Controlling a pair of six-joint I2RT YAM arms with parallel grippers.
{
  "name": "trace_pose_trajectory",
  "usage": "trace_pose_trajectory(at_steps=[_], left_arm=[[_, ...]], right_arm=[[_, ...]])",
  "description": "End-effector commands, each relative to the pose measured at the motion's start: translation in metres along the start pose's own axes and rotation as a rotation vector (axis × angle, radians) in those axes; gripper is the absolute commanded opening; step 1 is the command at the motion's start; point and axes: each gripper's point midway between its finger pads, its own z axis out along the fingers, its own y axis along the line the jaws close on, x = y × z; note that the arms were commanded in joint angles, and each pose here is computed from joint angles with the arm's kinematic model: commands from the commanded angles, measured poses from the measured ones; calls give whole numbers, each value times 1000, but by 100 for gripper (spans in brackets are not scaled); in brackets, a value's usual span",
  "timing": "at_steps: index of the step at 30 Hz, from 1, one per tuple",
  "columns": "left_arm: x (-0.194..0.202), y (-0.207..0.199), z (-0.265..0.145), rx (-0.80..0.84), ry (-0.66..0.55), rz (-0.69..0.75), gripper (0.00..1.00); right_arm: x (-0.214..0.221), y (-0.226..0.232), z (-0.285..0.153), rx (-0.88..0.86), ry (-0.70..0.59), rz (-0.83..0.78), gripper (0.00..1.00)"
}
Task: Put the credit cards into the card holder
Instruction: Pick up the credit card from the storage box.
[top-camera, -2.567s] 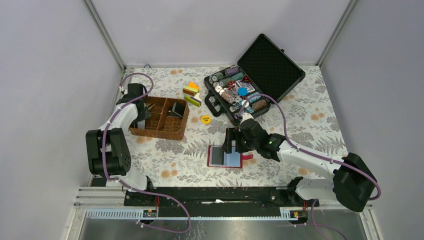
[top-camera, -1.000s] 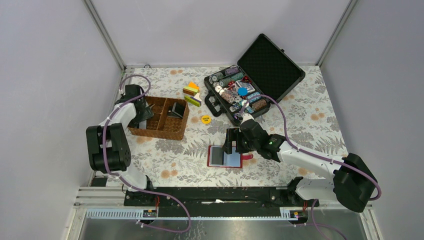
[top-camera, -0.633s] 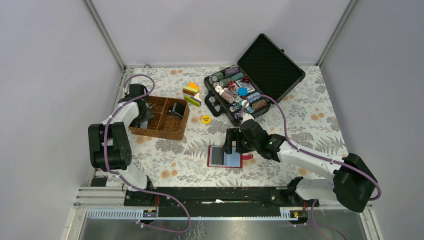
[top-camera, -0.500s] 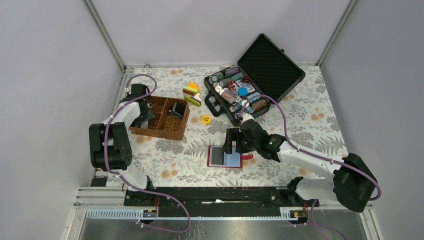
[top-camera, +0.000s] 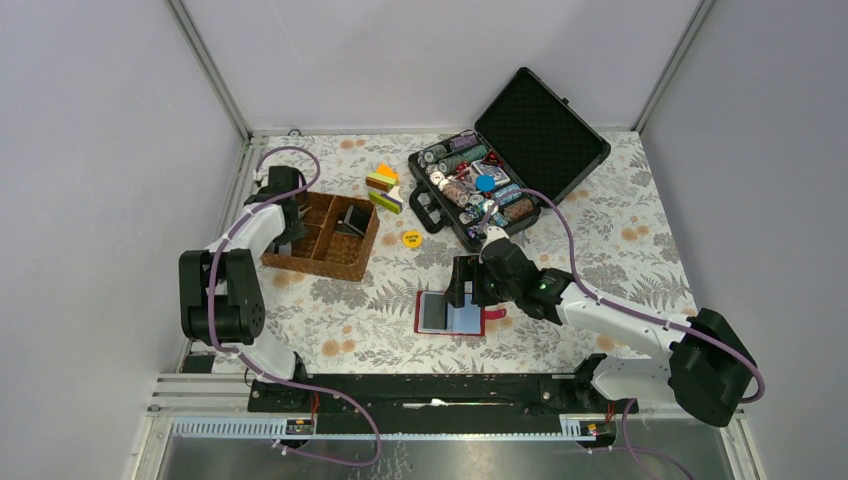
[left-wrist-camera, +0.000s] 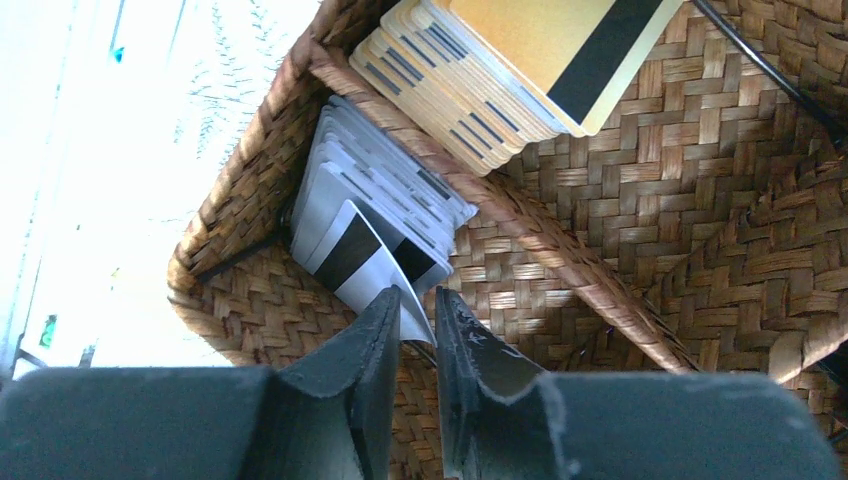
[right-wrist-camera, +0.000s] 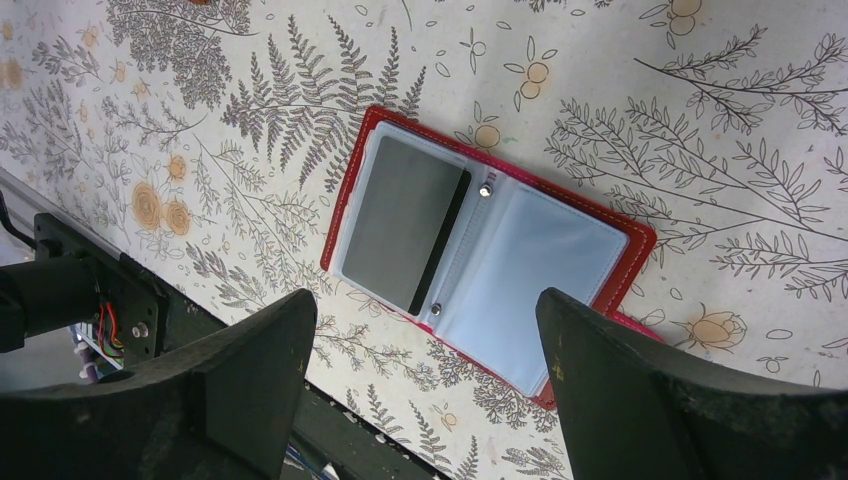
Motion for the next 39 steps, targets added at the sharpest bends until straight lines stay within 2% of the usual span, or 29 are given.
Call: trace_pose_trajectory(at_steps=[1, 5, 10, 18, 30, 35, 39], left_arm=[[-20, 6, -16, -19, -80, -2, 19], [-24, 13, -23, -43, -97, -6, 18], [-29, 20, -33, -58, -124, -12, 12], [-40, 33, -48, -112, -162, -16, 10], [-56, 65, -99, -180, -239, -16, 0], [-59, 60, -133, -60, -299, -48, 0], [-58, 19, -172, 259, -331, -14, 0]], right_arm=[[-13, 9, -6, -37, -45, 9, 88], [-13, 10, -7, -40, -44, 11, 88], [-13, 10, -7, -41, -45, 10, 88], [-13, 10, -7, -41, -45, 11, 88], [-18, 15, -11, -51, -48, 7, 88], [-33, 25, -25, -78, -93, -9, 88], [-49, 39, -39, -121, -135, -44, 88]])
